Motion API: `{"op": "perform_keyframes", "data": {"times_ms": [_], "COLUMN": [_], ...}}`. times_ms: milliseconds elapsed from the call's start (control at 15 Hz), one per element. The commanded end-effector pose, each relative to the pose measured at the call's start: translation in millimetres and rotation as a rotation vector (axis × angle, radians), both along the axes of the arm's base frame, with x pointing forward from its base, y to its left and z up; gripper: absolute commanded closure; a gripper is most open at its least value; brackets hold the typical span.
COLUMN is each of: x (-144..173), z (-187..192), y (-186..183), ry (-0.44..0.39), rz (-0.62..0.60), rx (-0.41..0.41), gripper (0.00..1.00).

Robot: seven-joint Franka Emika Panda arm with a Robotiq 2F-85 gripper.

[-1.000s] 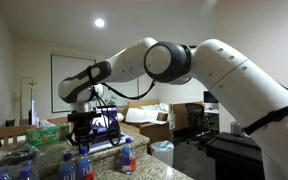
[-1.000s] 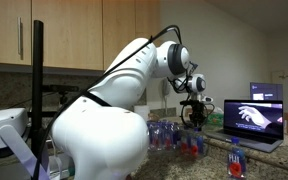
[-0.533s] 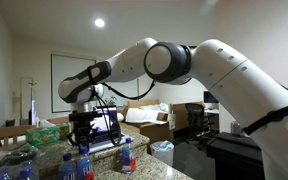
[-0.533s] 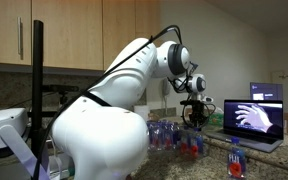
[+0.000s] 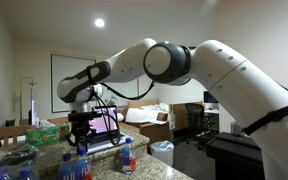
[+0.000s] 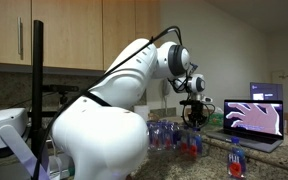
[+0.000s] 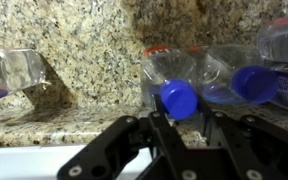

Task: Move the bottles to the left side of the counter

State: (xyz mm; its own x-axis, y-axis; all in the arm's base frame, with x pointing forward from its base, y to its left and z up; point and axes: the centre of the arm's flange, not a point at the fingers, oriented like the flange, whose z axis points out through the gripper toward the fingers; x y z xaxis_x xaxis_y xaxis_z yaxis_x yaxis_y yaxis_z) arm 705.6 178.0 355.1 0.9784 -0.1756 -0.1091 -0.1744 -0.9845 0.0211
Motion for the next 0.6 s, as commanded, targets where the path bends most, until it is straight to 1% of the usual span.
{"op": "perform_keyframes", "data": {"times_ms": [0,533], "x": [2.9,1.5], "z": [-0.5,-2.0], "y": [-3.4,-5.9], "ry": [0.013,0.01], "rz": [0.03,0.038], "rx": [0.039,0.036], "gripper": [0.86,0.86]}}
